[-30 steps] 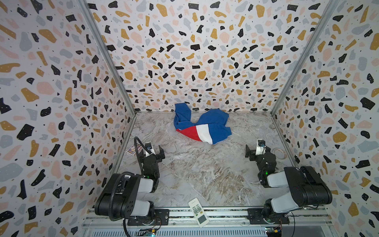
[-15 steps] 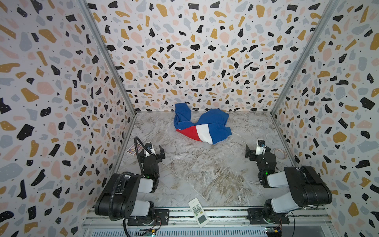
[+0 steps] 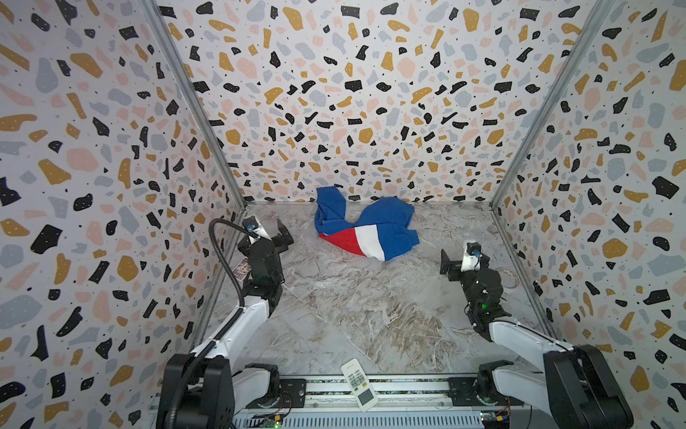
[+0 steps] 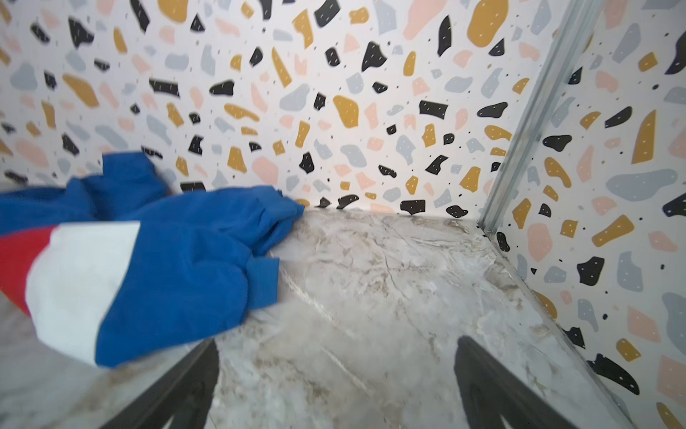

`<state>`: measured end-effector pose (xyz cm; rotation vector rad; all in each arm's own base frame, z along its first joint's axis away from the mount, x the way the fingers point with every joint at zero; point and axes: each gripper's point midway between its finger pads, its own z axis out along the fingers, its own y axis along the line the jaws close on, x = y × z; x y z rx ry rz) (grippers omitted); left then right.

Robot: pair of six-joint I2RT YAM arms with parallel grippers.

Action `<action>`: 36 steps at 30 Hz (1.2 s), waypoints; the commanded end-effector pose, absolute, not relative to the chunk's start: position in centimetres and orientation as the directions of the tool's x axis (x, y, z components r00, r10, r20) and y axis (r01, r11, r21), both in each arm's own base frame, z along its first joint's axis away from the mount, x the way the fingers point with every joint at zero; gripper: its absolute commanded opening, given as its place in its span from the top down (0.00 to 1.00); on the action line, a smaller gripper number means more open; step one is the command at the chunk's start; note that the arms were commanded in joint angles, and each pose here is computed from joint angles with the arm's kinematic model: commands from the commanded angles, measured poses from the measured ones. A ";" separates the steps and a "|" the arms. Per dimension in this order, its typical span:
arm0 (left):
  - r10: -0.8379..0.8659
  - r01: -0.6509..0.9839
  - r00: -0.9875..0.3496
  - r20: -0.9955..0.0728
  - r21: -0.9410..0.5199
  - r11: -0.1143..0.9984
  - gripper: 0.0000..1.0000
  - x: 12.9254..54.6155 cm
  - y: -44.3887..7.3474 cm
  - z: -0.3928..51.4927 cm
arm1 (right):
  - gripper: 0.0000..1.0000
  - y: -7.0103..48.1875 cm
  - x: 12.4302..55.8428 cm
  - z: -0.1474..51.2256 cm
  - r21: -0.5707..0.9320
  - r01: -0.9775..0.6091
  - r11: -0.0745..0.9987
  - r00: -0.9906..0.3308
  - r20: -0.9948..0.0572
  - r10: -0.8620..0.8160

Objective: Zip up the jacket

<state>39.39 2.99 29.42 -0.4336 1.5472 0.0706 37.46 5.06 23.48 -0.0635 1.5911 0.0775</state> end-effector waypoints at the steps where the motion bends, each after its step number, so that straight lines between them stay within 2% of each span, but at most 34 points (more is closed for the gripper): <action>1: -0.304 -0.326 -0.130 -0.944 -0.249 0.912 0.00 39.1 2.3 26.6 | 0.00 8.2 39.1 23.9 0.153 -0.261 0.953 -0.170 -0.979 0.111; 6: -0.406 -0.306 -0.254 -0.878 -0.325 0.895 0.02 38.9 0.7 26.0 | 0.00 11.5 46.9 23.2 0.269 -0.319 0.909 -0.372 -0.917 0.141; 12: -0.472 -0.336 -0.354 -0.807 -0.362 0.870 0.04 37.7 0.0 23.5 | 0.03 13.6 54.7 17.8 0.373 -0.284 0.883 -0.553 -0.816 0.167; 17: -0.501 -0.351 -0.393 -0.771 -0.377 0.857 0.06 37.4 -0.5 22.4 | 0.06 15.2 57.1 12.5 0.458 -0.262 0.850 -0.664 -0.725 0.186; 23: -0.549 -0.386 -0.402 -0.733 -0.408 0.827 0.06 36.9 -0.6 21.1 | 0.14 17.7 56.2 8.1 0.502 -0.282 0.818 -0.725 -0.670 0.161; 25: -0.558 -0.390 -0.408 -0.723 -0.414 0.822 0.06 36.7 -0.7 20.7 | 0.23 18.6 55.7 7.4 0.500 -0.310 0.809 -0.733 -0.667 0.132; 26: -0.557 -0.389 -0.415 -0.719 -0.414 0.823 0.06 36.7 -0.8 20.4 | 0.34 19.1 55.4 7.1 0.500 -0.330 0.801 -0.735 -0.668 0.114; 27: -0.556 -0.389 -0.422 -0.716 -0.411 0.825 0.06 36.7 -0.8 20.2 | 0.54 19.7 54.9 7.2 0.507 -0.360 0.783 -0.735 -0.671 0.096; 28: -0.554 -0.387 -0.431 -0.712 -0.409 0.826 0.07 36.7 -0.9 19.9 | 0.68 20.1 54.4 7.4 0.513 -0.385 0.768 -0.732 -0.676 0.084; 30: -0.546 -0.360 -0.453 -0.705 -0.415 0.836 0.08 37.0 -1.6 19.6 | 0.88 20.9 52.8 8.8 0.505 -0.438 0.744 -0.707 -0.704 0.061; 32: -0.541 -0.349 -0.470 -0.698 -0.416 0.840 0.08 37.0 -1.9 19.1 | 1.00 21.7 50.4 10.8 0.473 -0.496 0.728 -0.668 -0.743 0.027; 36: -0.539 -0.342 -0.484 -0.689 -0.418 0.842 0.08 36.6 -2.1 18.3 | 1.00 23.7 43.7 15.3 0.369 -0.616 0.696 -0.567 -0.821 -0.066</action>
